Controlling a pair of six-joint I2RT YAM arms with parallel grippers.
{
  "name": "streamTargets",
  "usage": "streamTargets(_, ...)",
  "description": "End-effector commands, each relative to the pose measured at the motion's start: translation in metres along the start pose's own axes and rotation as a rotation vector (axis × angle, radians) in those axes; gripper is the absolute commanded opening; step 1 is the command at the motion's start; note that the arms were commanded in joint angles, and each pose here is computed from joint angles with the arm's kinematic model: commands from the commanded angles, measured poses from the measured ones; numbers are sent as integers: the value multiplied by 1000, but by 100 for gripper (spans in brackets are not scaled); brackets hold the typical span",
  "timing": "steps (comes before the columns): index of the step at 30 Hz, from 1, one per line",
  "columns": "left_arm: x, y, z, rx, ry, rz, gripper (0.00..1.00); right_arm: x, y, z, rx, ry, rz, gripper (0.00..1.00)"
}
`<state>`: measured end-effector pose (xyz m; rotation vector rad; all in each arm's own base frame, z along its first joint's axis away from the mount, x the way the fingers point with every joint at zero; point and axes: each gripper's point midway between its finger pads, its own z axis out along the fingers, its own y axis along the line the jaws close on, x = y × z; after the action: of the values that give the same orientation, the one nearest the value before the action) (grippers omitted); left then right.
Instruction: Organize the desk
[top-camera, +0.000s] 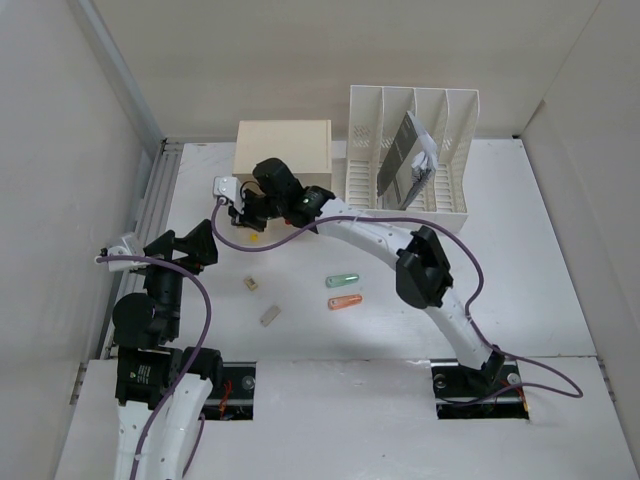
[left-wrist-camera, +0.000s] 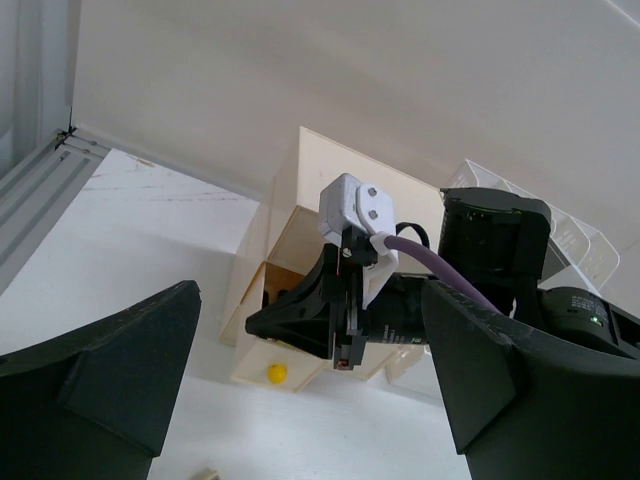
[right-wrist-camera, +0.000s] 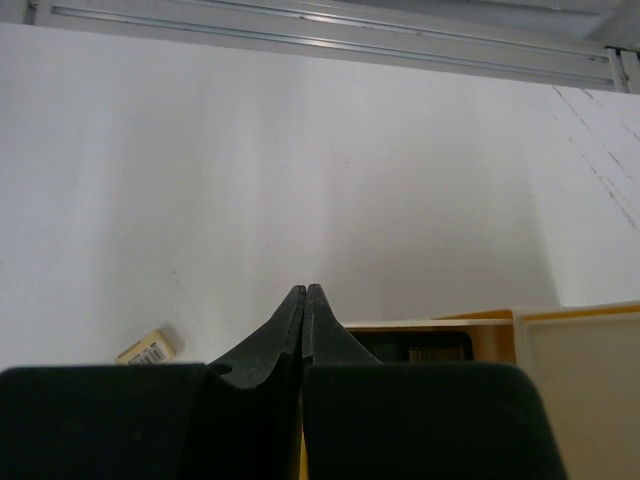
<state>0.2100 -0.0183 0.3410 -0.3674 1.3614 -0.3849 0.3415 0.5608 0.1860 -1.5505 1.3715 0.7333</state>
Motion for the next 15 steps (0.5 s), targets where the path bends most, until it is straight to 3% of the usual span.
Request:
streamTargets(1, -8, -7, -1, 32, -30, -3, 91, -43, 9, -22, -65, -100, -31, 0)
streamTargets(7, -8, -7, -1, 32, -30, -3, 91, -63, 38, -41, -230, -140, -72, 0)
streamTargets(15, -8, -7, -1, 32, -30, -3, 91, -8, 23, -36, -95, 50, -43, 0)
